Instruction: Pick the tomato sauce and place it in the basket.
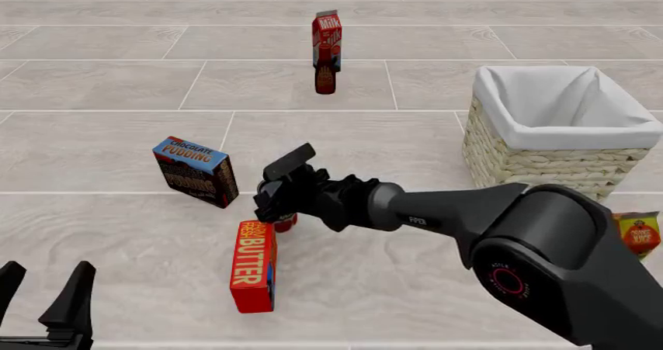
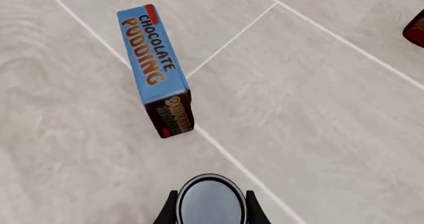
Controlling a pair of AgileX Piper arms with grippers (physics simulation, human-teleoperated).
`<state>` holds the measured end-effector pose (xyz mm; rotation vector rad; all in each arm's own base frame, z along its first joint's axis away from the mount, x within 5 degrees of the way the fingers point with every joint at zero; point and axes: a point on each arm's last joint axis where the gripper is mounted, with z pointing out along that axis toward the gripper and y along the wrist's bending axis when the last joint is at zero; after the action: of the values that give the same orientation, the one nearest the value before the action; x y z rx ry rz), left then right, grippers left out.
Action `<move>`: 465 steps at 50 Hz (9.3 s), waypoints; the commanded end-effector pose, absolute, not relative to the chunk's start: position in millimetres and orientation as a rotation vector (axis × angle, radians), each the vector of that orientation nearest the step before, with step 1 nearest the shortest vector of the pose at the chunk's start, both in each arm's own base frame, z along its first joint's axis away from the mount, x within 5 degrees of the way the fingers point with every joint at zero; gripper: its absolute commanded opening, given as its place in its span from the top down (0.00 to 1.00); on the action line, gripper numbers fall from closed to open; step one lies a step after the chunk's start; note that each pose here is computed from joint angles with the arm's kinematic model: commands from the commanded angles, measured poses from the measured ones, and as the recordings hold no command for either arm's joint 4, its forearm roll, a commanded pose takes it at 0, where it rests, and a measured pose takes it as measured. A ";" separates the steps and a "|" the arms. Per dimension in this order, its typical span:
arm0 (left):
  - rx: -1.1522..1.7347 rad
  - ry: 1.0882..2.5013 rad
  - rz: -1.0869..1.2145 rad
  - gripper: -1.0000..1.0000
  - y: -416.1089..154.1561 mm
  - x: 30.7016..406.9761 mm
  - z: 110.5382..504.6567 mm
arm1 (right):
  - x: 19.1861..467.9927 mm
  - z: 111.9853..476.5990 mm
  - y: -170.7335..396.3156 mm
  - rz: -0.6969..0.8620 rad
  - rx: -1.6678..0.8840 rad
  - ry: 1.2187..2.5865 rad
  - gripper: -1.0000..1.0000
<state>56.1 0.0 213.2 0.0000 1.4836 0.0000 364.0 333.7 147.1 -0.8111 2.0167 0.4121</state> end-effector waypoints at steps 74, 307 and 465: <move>0.000 1.484 0.000 0.00 0.0 56.1 213.2 | 396.9 181.3 271.8 0.242 -0.819 1.942 1.00; 0.000 1.484 0.000 0.00 0.0 56.1 213.2 | 447.1 345.8 -75.6 -0.245 -0.021 1.883 1.00; 0.000 1.484 0.000 0.00 0.0 56.1 213.2 | 447.0 294.3 -92.9 -0.254 0.028 1.938 0.00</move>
<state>56.1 0.0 213.2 0.0000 1.4836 0.0000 459.9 -102.3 285.1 0.0317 1.9534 -0.2684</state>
